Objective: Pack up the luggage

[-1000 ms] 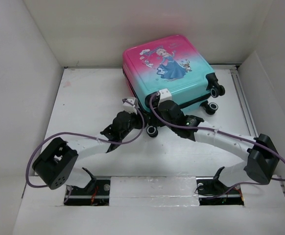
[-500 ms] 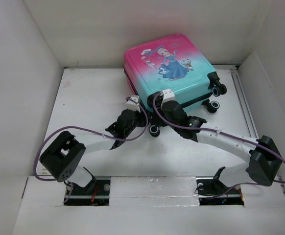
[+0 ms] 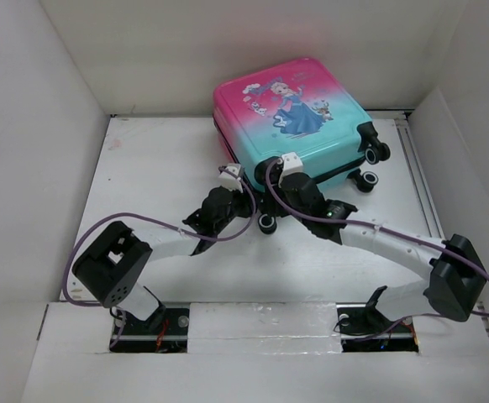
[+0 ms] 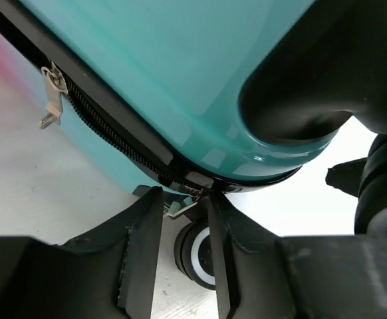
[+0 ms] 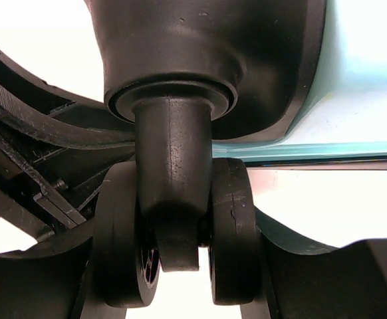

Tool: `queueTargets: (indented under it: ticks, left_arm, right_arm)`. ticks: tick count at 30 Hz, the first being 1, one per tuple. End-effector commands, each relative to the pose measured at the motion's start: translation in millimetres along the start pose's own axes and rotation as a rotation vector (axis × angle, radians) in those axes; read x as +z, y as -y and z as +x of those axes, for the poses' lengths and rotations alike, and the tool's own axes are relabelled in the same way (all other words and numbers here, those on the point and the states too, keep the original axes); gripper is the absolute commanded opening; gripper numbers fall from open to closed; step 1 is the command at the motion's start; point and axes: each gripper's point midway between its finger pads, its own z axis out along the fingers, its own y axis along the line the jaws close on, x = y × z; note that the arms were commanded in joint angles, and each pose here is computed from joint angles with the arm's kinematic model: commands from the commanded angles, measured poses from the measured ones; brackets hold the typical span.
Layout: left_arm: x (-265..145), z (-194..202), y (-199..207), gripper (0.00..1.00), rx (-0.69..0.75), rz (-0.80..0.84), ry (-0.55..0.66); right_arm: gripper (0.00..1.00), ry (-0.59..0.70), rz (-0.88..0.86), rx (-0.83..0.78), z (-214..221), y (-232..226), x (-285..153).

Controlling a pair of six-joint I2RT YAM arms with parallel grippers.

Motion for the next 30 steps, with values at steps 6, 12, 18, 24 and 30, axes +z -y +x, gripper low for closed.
queueTargets:
  ticks: [6, 12, 18, 24, 30]
  left_arm:
    - [15.8, -33.5, -9.0, 0.00, 0.021, -0.087, 0.113]
    - [4.2, -25.1, -31.0, 0.00, 0.062, -0.184, 0.088]
    - [-17.9, -26.9, -70.8, 0.00, 0.009, -0.294, 0.101]
    - [-33.4, -33.0, -90.2, 0.00, 0.024, -0.417, 0.111]
    - [-37.4, -40.3, -129.4, 0.00, -0.067, -0.574, 0.110]
  right_arm:
    - [0.00, 0.307, -0.217, 0.089, -90.3, -44.1, -46.9]
    - [0.00, 0.315, -0.185, 0.108, -81.3, -24.8, -54.8]
    - [0.00, 0.304, -0.158, 0.096, -65.0, -8.4, -65.5]
    - [0.00, 0.278, -0.193, 0.070, -53.1, -12.7, -78.5]
    - [0.00, 0.258, -0.260, 0.036, -45.3, -32.9, -83.5]
